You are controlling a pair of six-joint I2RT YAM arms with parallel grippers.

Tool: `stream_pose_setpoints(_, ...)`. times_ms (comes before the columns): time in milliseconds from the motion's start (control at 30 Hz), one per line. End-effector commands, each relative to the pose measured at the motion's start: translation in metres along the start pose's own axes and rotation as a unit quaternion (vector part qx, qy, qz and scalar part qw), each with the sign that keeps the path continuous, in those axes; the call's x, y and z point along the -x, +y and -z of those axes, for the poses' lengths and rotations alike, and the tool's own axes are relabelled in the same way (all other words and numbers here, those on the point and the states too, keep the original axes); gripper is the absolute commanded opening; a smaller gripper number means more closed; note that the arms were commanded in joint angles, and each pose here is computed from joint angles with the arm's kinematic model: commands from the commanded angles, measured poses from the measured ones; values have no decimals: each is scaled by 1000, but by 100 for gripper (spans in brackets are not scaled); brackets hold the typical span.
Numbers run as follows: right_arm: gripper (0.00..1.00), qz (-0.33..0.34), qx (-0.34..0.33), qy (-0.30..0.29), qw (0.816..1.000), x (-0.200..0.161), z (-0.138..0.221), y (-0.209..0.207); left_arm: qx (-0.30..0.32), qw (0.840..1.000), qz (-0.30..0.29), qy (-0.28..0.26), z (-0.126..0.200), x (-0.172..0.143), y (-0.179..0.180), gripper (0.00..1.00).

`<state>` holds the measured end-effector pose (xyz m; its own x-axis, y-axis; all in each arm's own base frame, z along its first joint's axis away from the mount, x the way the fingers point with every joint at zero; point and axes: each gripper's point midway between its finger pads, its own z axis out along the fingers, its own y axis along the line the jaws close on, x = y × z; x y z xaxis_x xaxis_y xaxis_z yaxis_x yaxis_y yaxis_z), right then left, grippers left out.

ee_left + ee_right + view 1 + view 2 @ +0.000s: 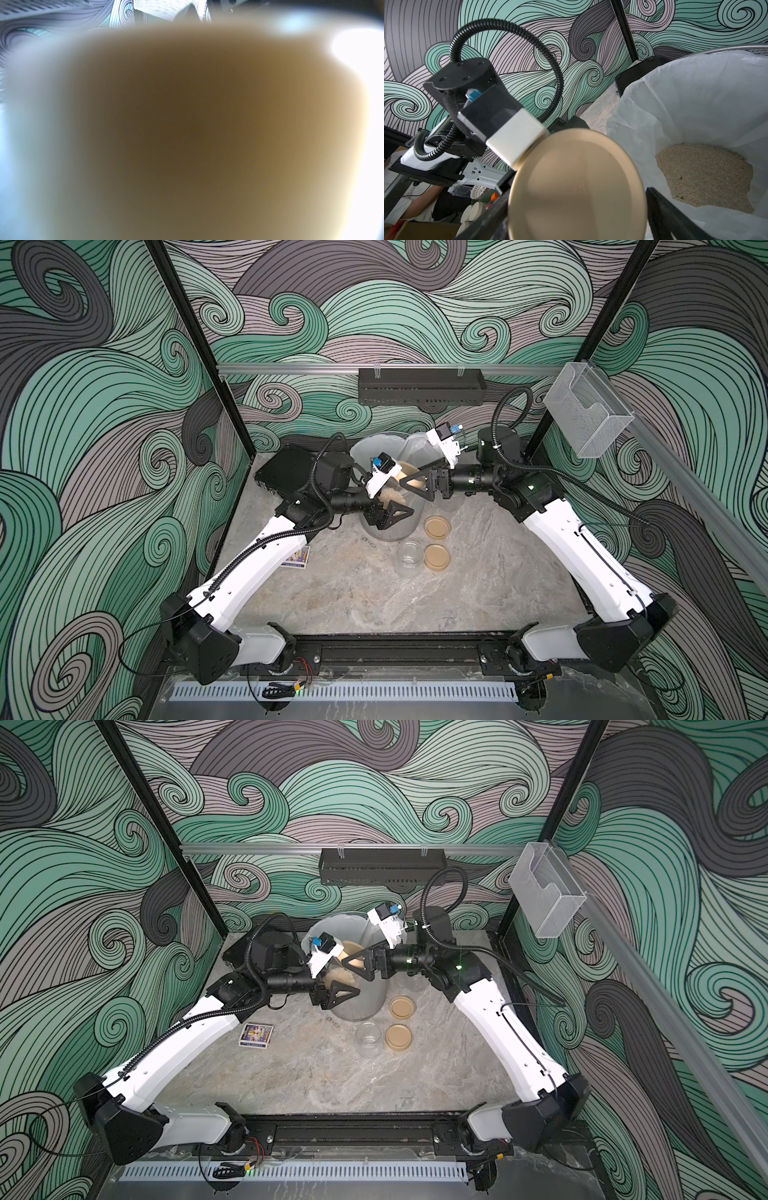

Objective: Empty moldy rice from jars
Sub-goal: Unscrew the lid from the jar.

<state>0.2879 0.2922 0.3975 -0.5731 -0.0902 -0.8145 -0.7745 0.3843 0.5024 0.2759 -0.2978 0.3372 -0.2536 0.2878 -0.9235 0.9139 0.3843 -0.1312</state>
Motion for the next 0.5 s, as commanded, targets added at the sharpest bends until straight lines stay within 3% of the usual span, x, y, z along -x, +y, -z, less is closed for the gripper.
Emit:
stream_pose_setpoints(0, 88, 13, 5, -17, 1000, 15, 2, 7, -29, 998, -31, -48, 6, 29, -15, 34)
stream_pose_setpoints(200, 75, 21, 21, -10, 1000, 14, -2, 9, -40, 997, -26, -67, 12, 39, -22, 34)
stream_pose_setpoints(333, 73, 63, 51, 7, 997, 6, 1, 20, -65, 995, -18, -68, 17, 46, -32, 34)
stream_pose_setpoints(467, 76, 114, 116, 12, 987, 2, 8, 43, -138, 988, 7, -76, 23, 53, -48, 34)
